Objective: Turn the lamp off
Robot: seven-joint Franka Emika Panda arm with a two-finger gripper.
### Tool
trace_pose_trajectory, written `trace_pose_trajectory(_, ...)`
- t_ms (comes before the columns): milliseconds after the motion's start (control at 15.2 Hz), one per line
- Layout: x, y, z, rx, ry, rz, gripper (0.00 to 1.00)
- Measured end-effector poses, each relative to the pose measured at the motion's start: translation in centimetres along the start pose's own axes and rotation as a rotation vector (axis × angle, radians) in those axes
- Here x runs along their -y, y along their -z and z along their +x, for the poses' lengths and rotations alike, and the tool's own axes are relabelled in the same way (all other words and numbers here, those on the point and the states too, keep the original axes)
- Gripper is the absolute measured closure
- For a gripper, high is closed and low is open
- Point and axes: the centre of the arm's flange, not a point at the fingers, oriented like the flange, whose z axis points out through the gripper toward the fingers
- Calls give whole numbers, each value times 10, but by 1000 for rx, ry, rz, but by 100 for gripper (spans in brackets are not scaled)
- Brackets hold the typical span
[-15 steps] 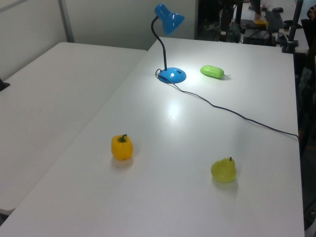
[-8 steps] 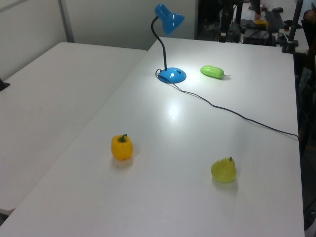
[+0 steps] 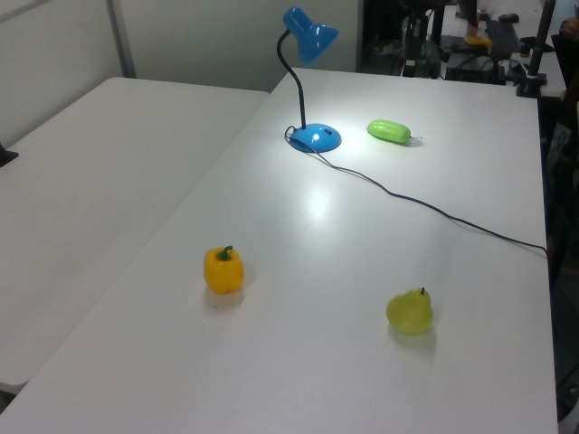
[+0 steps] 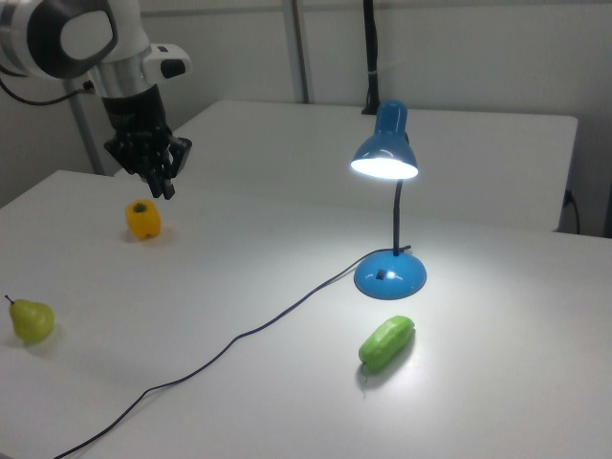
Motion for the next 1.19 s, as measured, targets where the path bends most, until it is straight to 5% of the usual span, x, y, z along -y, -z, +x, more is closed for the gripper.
trace_pose_trajectory(132, 1, -5, -1, 11, 31, 2, 82)
trace_pose_trajectory(330, 1, -11, -2, 22, 35, 5, 99)
trace_pose_trajectory(791, -9, -35, -6, 69, 29, 14, 99)
trace_pose_trajectory(1187, -65, -79, -18, 152, 26, 40, 99)
